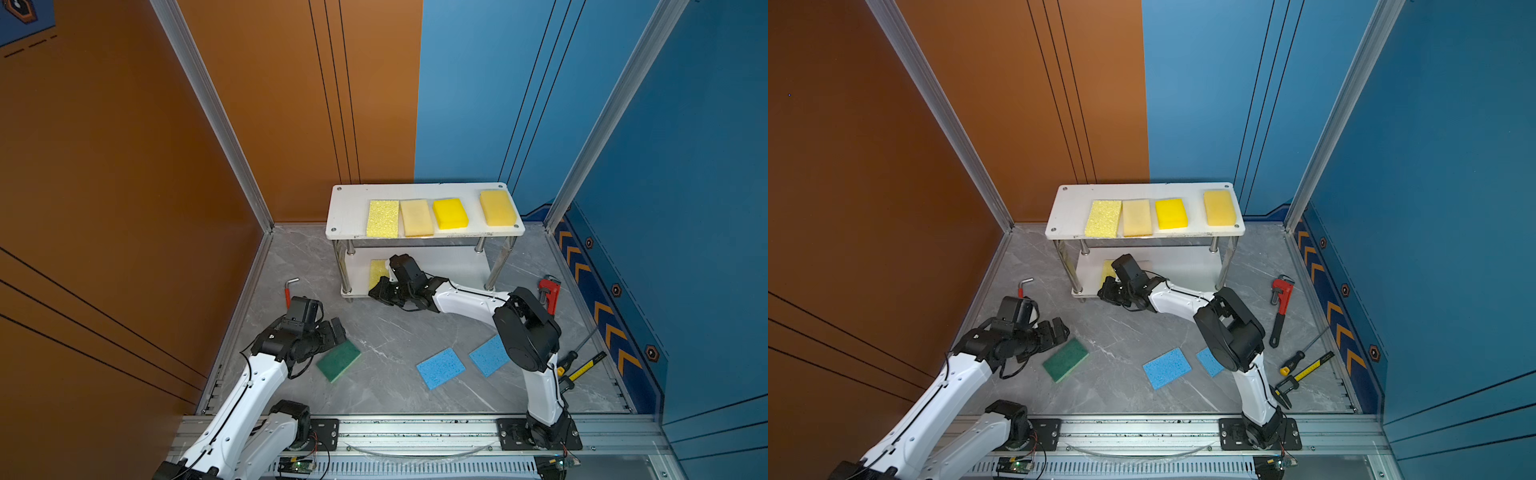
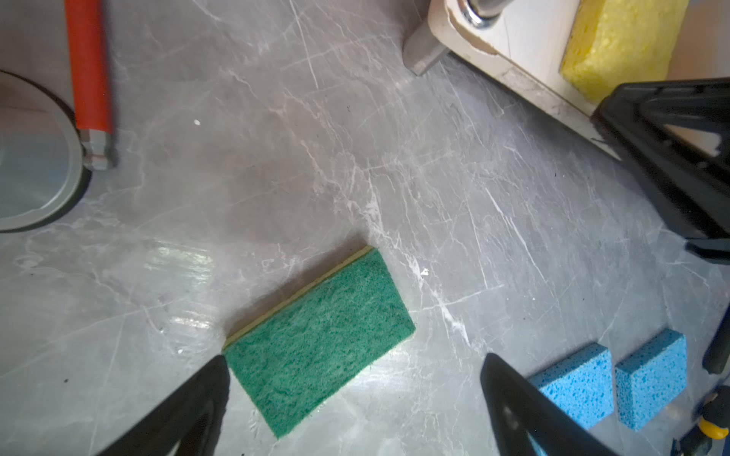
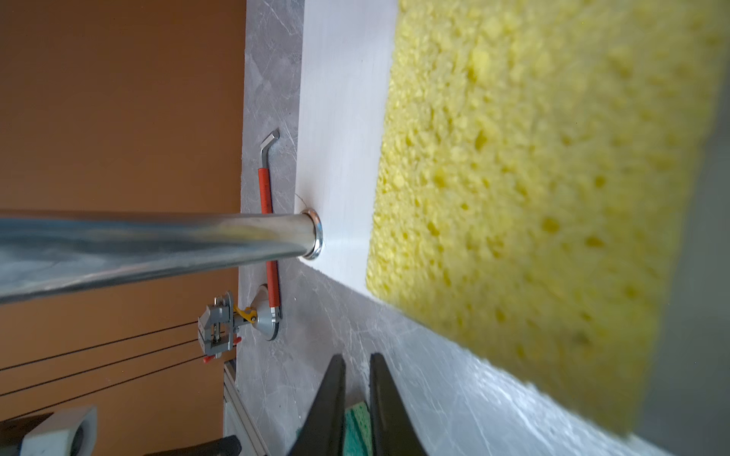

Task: Arrange cleaning sponges on a shelf
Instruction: Move the cleaning sponge to the shelf.

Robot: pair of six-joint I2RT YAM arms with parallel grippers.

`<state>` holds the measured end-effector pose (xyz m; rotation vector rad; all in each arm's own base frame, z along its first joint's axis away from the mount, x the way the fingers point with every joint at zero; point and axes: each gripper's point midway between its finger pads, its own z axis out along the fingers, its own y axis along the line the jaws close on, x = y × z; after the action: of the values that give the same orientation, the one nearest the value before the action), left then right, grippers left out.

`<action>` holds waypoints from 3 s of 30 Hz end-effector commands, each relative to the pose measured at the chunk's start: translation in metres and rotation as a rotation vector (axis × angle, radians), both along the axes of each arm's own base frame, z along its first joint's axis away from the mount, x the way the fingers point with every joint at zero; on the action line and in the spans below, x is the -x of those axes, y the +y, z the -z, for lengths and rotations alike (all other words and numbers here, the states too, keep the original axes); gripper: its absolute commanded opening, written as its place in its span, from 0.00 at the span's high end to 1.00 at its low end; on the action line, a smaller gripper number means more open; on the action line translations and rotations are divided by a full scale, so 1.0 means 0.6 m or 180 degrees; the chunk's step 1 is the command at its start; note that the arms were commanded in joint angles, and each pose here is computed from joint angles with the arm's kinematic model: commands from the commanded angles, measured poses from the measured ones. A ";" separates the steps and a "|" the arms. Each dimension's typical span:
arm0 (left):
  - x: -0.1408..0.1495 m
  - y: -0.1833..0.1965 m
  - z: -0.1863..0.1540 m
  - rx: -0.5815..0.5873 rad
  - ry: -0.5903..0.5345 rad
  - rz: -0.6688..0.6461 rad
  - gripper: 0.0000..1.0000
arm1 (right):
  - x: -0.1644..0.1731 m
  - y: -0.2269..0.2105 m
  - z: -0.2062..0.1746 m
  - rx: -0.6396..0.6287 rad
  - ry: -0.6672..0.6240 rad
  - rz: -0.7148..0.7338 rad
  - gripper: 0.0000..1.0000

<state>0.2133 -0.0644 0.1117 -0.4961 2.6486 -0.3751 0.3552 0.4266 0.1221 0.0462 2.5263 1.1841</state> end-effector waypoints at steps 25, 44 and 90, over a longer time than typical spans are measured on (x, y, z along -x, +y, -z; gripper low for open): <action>0.001 -0.062 0.080 -0.1345 0.0921 0.1601 0.02 | 0.104 -0.303 -0.039 0.0362 -0.0008 0.0527 0.27; 0.026 -0.057 0.138 -0.1363 0.1390 0.1621 0.02 | 0.063 -0.317 -0.034 0.0236 0.0044 0.0739 0.25; 0.043 -0.068 0.160 -0.1246 0.1656 0.1611 0.09 | -0.117 -0.225 0.059 -0.0163 0.0237 0.0845 0.82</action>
<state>0.1975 -0.1010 0.0220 0.2733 3.1645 0.2109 0.4346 0.2952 0.0929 0.4044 2.4297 1.1584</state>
